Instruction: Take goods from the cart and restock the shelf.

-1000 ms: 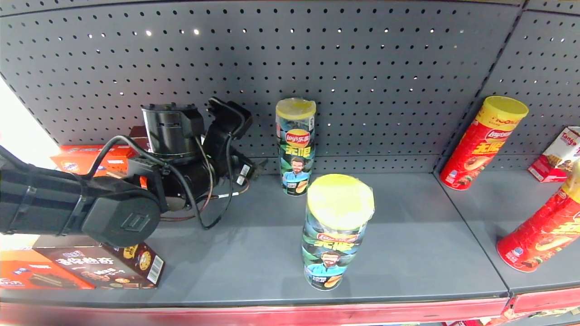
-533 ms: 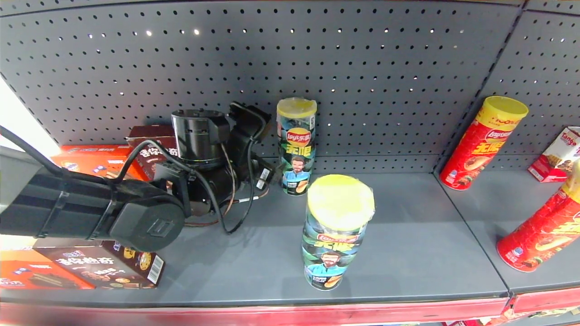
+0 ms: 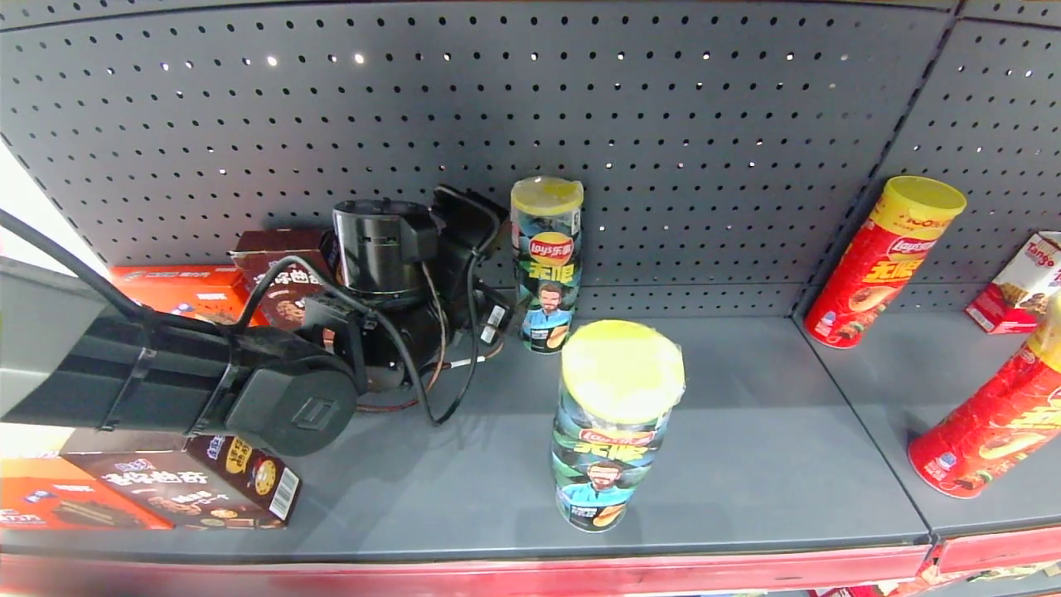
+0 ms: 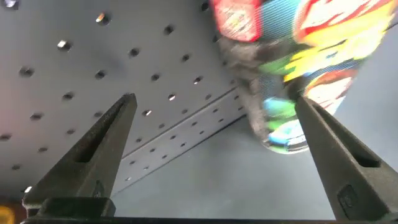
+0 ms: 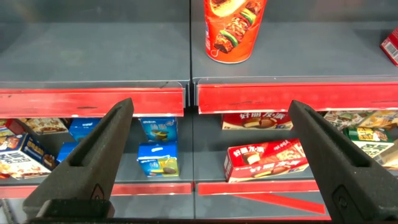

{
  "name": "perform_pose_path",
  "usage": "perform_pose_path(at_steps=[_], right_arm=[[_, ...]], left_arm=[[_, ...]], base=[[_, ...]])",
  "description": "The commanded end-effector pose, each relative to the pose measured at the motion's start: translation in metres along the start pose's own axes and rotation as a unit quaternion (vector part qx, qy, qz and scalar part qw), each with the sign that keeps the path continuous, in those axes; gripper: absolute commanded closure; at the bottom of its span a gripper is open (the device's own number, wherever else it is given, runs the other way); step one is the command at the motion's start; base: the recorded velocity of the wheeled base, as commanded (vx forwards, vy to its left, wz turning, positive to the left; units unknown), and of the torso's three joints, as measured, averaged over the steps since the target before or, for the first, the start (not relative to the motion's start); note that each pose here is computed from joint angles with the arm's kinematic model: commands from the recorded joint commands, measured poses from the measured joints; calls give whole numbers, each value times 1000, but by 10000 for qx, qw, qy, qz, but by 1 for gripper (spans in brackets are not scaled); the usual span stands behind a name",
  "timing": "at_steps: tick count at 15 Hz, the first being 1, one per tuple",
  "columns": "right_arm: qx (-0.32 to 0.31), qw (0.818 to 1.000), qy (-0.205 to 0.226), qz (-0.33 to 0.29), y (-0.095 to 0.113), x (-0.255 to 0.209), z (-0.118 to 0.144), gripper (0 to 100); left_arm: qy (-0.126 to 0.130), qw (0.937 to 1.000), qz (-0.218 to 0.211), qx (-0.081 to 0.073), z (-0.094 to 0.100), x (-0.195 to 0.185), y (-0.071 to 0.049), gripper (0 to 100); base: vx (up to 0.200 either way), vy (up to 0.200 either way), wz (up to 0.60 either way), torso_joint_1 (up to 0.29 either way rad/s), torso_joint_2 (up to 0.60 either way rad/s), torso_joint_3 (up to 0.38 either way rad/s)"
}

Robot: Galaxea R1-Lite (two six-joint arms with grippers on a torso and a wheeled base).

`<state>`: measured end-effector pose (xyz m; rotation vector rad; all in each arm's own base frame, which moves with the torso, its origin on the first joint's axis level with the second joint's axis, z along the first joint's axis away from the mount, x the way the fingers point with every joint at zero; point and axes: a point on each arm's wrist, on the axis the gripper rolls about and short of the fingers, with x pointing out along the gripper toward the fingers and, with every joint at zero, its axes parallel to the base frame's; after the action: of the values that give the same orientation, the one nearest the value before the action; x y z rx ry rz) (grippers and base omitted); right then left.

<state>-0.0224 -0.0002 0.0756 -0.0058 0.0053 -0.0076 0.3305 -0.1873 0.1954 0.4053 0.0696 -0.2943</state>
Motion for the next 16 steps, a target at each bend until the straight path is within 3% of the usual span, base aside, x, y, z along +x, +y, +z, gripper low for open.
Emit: perform_pose_path(at_steps=[1, 5, 10, 13, 16], right_arm=[[-2, 10000, 4, 0, 0, 0, 0, 0], [-2, 10000, 4, 0, 0, 0, 0, 0], [-2, 10000, 4, 0, 0, 0, 0, 0], [-2, 10000, 12, 0, 0, 0, 0, 0], [-2, 10000, 4, 0, 0, 0, 0, 0]], left_arm=[[31, 9999, 124, -1, -1, -9, 12, 0], [35, 9996, 269, -39, -8, -5, 20, 0], [46, 9999, 160, -30, -12, 13, 6, 0], [-77, 10000, -22, -21, -3, 12, -10, 0], [-66, 9999, -34, -77, -3, 11, -11, 0]], base=[[0, 0, 0, 0, 0, 0], [0, 0, 0, 0, 0, 0], [0, 0, 0, 0, 0, 0], [0, 0, 0, 0, 0, 0], [0, 0, 0, 0, 0, 0]])
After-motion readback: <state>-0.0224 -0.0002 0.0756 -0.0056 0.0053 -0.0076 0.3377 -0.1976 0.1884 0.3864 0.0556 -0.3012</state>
